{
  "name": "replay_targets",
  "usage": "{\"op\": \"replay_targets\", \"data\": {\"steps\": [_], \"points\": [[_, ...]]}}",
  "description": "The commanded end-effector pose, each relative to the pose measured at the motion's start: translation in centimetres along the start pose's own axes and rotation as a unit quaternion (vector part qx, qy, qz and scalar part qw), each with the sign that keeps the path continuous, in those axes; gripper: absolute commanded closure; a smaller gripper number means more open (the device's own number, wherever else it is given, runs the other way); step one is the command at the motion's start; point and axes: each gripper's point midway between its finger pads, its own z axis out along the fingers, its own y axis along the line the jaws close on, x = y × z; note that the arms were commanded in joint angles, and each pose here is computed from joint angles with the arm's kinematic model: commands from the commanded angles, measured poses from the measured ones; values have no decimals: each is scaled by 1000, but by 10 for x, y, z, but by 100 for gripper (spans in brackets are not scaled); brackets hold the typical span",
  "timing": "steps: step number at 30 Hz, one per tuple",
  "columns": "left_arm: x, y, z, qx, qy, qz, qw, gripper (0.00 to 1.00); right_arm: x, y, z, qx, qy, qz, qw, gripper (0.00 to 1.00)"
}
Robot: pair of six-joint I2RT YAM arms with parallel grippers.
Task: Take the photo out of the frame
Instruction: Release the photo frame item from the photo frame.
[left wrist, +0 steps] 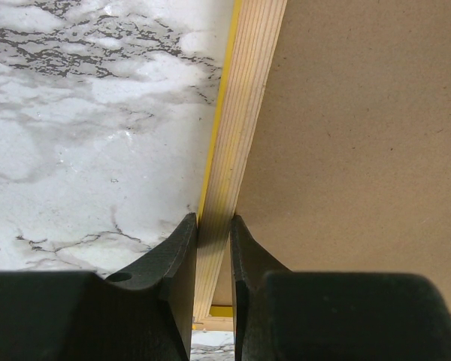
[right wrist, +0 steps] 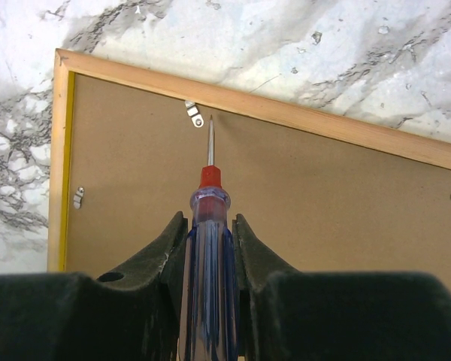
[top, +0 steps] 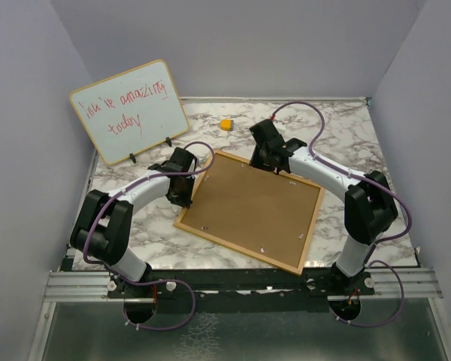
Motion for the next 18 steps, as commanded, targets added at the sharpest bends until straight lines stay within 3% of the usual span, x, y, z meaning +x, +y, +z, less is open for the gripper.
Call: {"op": "replay_targets", "data": {"steps": [1, 18], "points": [[8, 2, 8, -6, 18, -1, 1000, 84, 2, -8, 2, 25, -1, -1, 1000, 99], [9, 2, 9, -5, 20, -1, 1000, 87, 8, 15, 19, -15, 19, 9, 1000, 100]]}}
